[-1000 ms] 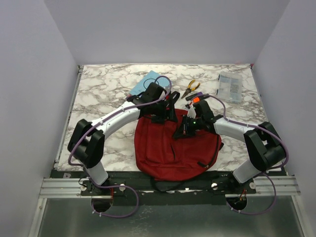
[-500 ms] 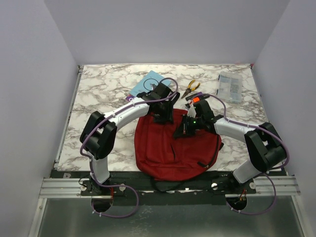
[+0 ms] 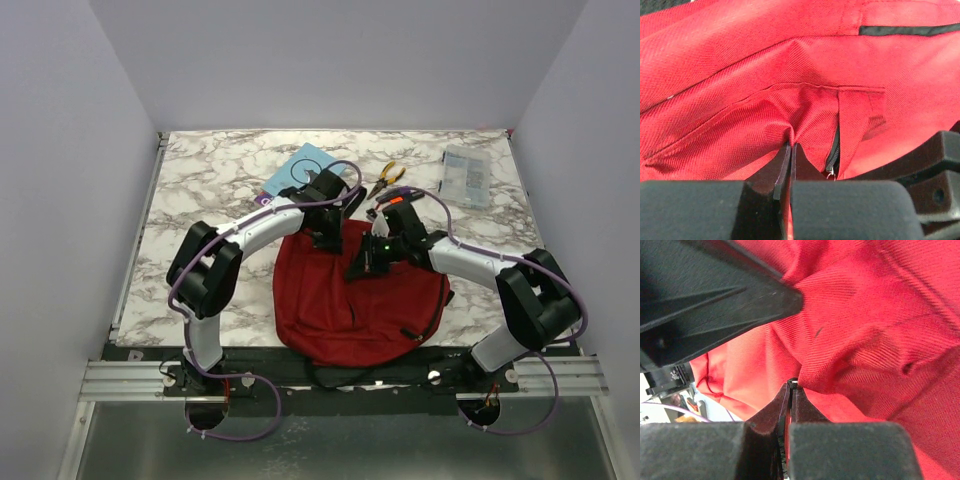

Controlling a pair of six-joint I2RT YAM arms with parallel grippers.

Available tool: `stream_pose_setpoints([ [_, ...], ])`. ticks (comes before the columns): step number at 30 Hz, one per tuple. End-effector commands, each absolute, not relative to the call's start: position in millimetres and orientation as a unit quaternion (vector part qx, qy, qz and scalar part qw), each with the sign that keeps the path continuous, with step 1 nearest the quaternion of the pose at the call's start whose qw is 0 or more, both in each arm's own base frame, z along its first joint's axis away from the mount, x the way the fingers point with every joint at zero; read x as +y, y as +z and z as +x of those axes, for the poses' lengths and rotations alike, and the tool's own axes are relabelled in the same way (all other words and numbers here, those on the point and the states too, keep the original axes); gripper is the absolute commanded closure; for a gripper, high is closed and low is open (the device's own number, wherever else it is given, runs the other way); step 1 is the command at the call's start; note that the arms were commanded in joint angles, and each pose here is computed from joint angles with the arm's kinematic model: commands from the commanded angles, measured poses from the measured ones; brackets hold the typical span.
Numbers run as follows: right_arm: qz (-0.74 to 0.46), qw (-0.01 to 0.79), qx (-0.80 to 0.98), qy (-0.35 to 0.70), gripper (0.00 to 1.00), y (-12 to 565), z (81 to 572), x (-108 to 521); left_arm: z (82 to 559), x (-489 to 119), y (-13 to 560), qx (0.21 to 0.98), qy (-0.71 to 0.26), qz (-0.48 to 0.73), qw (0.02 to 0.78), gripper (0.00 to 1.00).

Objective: Pack the student bag
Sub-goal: Unzip the student bag at the center of the board.

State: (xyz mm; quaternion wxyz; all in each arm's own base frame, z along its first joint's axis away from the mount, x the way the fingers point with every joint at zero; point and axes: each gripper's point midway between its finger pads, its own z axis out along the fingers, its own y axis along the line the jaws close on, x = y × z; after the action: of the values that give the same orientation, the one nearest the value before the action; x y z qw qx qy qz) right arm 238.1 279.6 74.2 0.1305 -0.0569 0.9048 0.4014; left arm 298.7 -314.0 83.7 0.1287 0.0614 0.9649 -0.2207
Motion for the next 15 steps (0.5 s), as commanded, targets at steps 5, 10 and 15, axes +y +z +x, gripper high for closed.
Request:
stream_pose_setpoints([
  [5, -0.109, 0.087, 0.91, 0.39, 0.99, 75.5, 183.5, 306.3, 314.7, -308.5, 114.7, 0.937, -0.307, 0.007, 0.166, 1.0],
  [10, -0.103, 0.032, 0.918, 0.383, 0.99, 55.2, 136.4, 288.7, 311.4, -313.9, 117.4, 0.931, -0.332, -0.003, 0.152, 1.0],
  [15, -0.113, 0.017, 0.93, 0.35, 0.99, 43.4, 115.3, 262.5, 309.7, -315.0, 120.9, 0.925, -0.348, -0.014, 0.15, 1.0],
])
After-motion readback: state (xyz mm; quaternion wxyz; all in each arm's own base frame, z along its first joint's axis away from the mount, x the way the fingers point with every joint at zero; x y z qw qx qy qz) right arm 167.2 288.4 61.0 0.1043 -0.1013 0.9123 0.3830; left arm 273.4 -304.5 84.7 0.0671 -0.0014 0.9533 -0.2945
